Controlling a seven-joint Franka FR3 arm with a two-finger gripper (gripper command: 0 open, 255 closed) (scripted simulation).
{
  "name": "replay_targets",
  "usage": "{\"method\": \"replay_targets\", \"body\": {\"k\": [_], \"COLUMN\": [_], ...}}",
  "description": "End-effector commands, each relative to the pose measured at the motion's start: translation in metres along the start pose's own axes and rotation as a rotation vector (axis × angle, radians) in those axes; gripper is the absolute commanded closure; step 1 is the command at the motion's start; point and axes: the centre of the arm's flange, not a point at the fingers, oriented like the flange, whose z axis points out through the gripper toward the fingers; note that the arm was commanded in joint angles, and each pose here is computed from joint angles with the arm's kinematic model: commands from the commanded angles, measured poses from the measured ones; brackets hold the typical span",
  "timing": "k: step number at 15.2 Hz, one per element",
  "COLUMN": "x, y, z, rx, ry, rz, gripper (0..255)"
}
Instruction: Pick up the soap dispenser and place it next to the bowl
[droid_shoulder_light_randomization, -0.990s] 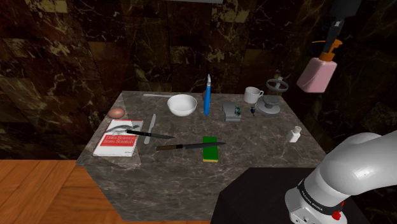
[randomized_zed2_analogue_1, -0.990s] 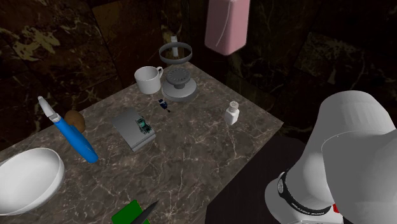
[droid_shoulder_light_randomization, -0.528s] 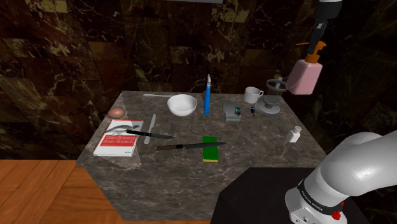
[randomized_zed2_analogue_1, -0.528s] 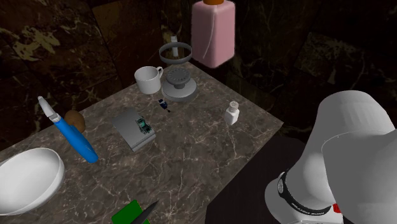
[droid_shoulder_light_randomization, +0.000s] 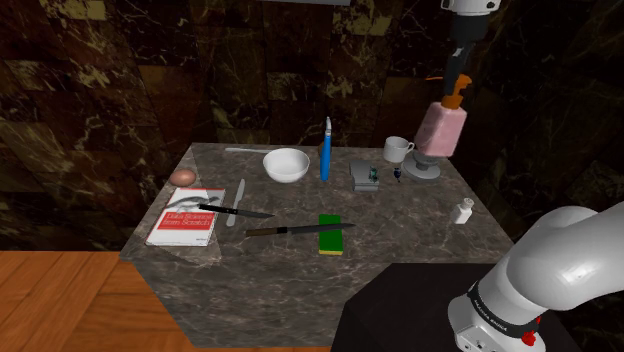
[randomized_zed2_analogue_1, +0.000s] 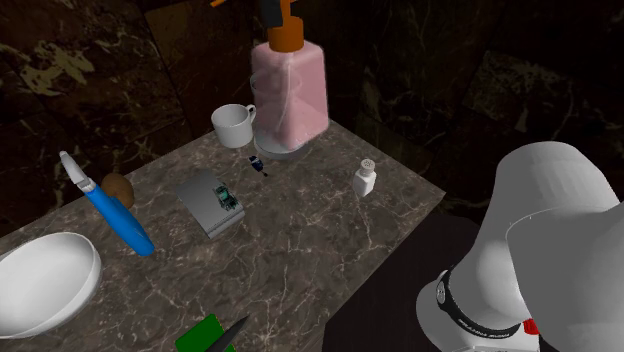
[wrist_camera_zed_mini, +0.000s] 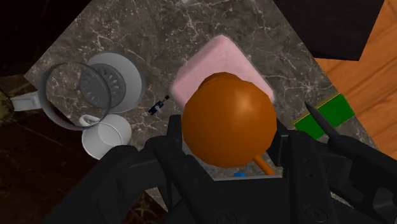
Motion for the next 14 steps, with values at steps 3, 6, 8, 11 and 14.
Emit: {"method": "replay_targets", "body": {"k": [3,6,8,11,14], "x": [0.041,0.070,0.088,0.117,0.145], "y": [-0.038,-0.065,-0.083,-0.111,-0.138], "z": [0.009,0.014,0.018,0.024,0.029], "rx": [0.000,0.000,0.000,0.000,0.000], "ry": [0.001,0.001,0.001,0.001,0.001], "rz": [0.001,0.001,0.001,0.001,0.001], "gripper": [255,255,255,255,255]}}
